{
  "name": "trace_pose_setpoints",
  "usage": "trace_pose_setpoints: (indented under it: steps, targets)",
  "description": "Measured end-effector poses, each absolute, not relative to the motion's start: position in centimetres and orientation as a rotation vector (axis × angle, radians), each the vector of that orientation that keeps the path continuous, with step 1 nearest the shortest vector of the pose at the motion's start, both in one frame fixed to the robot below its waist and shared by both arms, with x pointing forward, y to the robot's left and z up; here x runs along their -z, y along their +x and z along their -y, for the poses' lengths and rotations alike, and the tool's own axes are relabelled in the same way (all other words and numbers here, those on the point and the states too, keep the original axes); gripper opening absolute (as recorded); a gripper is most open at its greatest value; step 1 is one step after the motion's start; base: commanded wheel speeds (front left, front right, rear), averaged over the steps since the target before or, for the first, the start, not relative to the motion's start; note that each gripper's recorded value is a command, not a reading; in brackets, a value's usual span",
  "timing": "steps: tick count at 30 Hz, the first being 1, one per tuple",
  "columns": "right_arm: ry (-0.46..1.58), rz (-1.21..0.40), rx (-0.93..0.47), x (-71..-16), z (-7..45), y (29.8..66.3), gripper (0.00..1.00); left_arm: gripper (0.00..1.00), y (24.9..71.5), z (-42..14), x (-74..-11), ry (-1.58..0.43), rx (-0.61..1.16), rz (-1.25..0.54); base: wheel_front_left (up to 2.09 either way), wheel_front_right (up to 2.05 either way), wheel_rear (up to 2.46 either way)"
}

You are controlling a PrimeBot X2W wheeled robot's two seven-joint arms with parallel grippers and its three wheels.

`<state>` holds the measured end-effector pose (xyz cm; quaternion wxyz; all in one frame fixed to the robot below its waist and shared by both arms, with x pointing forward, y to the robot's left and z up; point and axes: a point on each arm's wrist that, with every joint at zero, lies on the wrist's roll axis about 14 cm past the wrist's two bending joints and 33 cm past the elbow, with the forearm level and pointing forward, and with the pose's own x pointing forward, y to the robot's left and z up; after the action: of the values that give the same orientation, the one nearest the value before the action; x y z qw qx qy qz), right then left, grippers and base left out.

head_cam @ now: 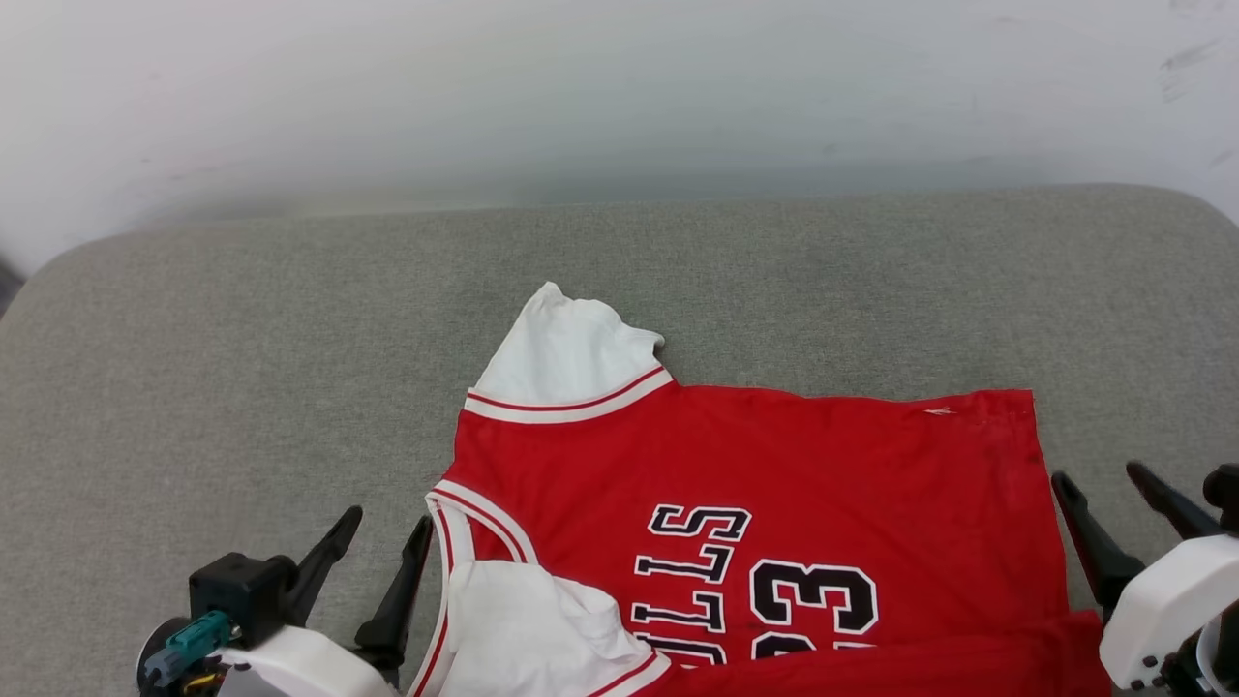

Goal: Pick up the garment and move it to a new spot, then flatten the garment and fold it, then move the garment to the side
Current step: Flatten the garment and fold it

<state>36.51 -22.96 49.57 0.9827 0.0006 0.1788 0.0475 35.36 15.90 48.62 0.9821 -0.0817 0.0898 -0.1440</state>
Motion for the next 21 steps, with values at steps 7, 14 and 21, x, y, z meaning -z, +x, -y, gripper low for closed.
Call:
trace_pose_setpoints:
  steps: [7,14,21]
  targets:
    - [0.042,-0.093,-0.133,-53.7,21.1,37.4,1.00,1.00,37.4,-16.0,-54.0,-0.162,0.226,0.050,0.00,0.00,0.00]
    - [0.129,0.150,-0.116,-56.5,19.9,37.6,1.00,1.00,37.3,-16.0,-55.9,-0.202,0.201,0.173,0.00,0.00,0.00]
    - [0.142,0.196,-0.106,-56.3,19.2,38.3,1.00,1.00,38.7,-14.8,-54.4,-0.203,0.277,0.146,0.00,0.00,0.00]
